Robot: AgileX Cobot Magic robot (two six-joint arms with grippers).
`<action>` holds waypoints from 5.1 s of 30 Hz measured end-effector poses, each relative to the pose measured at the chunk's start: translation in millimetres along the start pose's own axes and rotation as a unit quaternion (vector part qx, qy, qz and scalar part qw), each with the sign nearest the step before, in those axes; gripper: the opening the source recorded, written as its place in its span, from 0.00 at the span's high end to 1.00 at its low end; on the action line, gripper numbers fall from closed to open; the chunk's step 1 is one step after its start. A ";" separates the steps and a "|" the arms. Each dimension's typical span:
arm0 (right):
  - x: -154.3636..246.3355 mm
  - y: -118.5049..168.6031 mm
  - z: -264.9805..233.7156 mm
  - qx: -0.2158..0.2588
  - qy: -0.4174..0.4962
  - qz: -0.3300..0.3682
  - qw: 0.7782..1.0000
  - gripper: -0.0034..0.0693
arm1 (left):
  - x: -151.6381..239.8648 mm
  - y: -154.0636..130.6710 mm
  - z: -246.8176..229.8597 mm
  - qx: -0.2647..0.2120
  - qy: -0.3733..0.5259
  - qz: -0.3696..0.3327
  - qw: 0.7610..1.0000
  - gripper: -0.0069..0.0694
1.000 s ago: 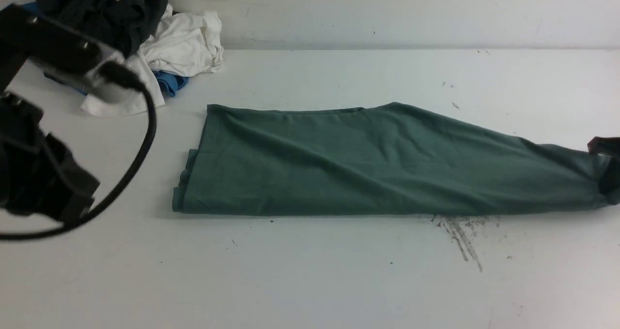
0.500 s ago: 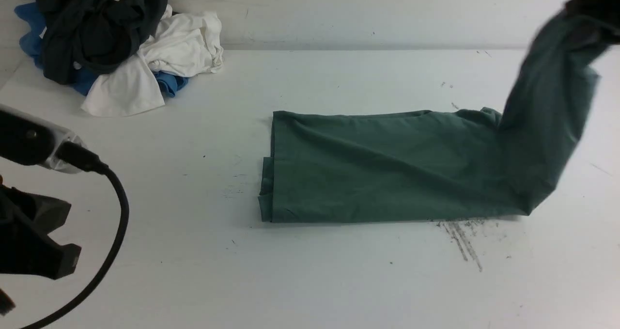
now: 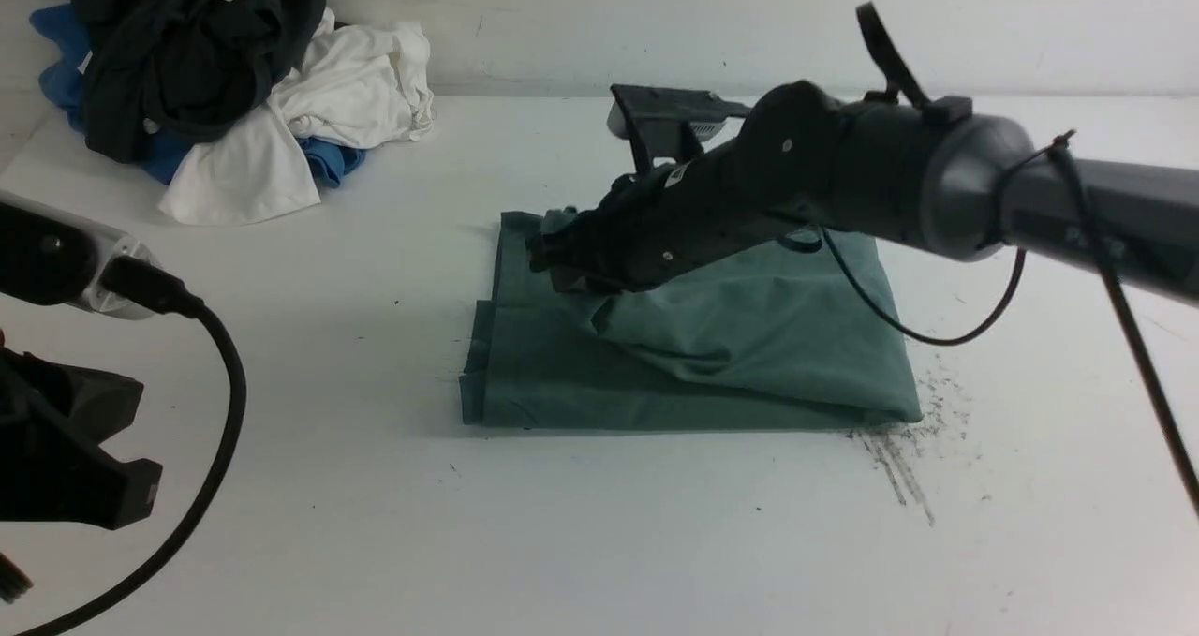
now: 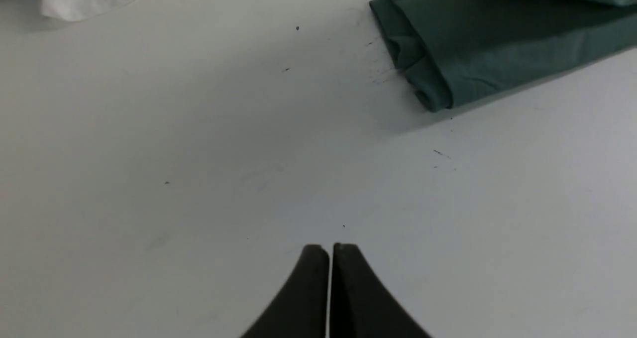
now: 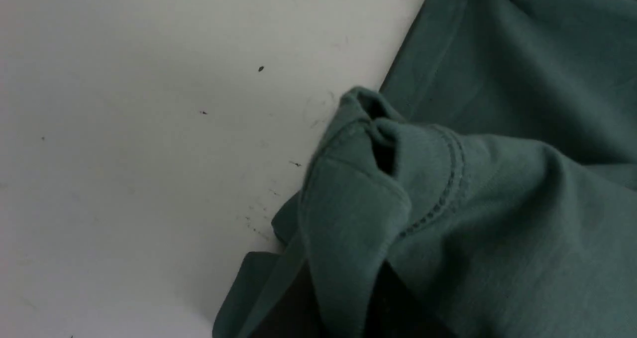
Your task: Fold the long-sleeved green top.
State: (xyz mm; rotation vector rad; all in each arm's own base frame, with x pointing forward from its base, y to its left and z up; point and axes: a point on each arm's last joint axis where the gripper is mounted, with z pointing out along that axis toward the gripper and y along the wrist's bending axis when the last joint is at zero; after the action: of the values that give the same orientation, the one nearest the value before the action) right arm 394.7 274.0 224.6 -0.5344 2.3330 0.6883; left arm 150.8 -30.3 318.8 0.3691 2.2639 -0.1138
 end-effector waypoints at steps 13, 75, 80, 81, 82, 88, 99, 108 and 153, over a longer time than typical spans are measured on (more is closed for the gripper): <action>-5.1 8.4 -12.3 -0.031 0.000 -0.060 0.998 0.51 | -0.3 -2.0 0.0 0.011 -0.002 -0.010 1.000 0.92; 58.8 -97.6 -61.9 0.117 0.218 -0.143 0.958 0.94 | -132.1 -19.9 273.2 0.219 0.051 0.058 0.973 0.92; 24.0 -71.1 -138.0 0.154 0.147 -0.169 0.962 0.94 | -149.3 -21.1 195.2 0.225 0.074 0.098 0.967 0.92; 19.7 -66.7 -153.8 0.161 0.135 -0.168 0.963 0.94 | -147.6 -20.5 187.9 0.221 0.086 0.097 0.967 0.92; 20.1 -67.4 -154.2 0.162 0.137 -0.168 0.963 0.94 | -147.2 -20.3 186.2 0.220 0.090 0.096 0.967 0.92; 14.2 -31.5 -269.5 0.213 0.064 -0.142 0.965 0.94 | -120.0 -16.1 114.6 0.171 0.141 0.089 0.971 0.92; 60.6 3.0 -355.8 0.257 -0.142 -0.171 0.940 0.94 | -30.0 -20.8 -30.5 0.079 -0.047 0.127 0.988 0.92; 131.3 -10.8 -322.1 0.191 -0.361 -0.065 0.910 0.94 | 78.3 -22.5 -53.9 -0.015 -0.277 0.113 0.954 0.92; 312.3 -39.7 -296.3 0.282 -0.388 -0.053 0.876 0.94 | 125.7 -27.2 -40.9 -0.016 -0.318 0.118 0.940 0.91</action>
State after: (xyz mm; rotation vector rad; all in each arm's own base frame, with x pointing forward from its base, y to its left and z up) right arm 56.4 6.3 195.8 -0.0737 1.5991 0.0907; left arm 34.9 -19.5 250.3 0.5019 1.5684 -0.0596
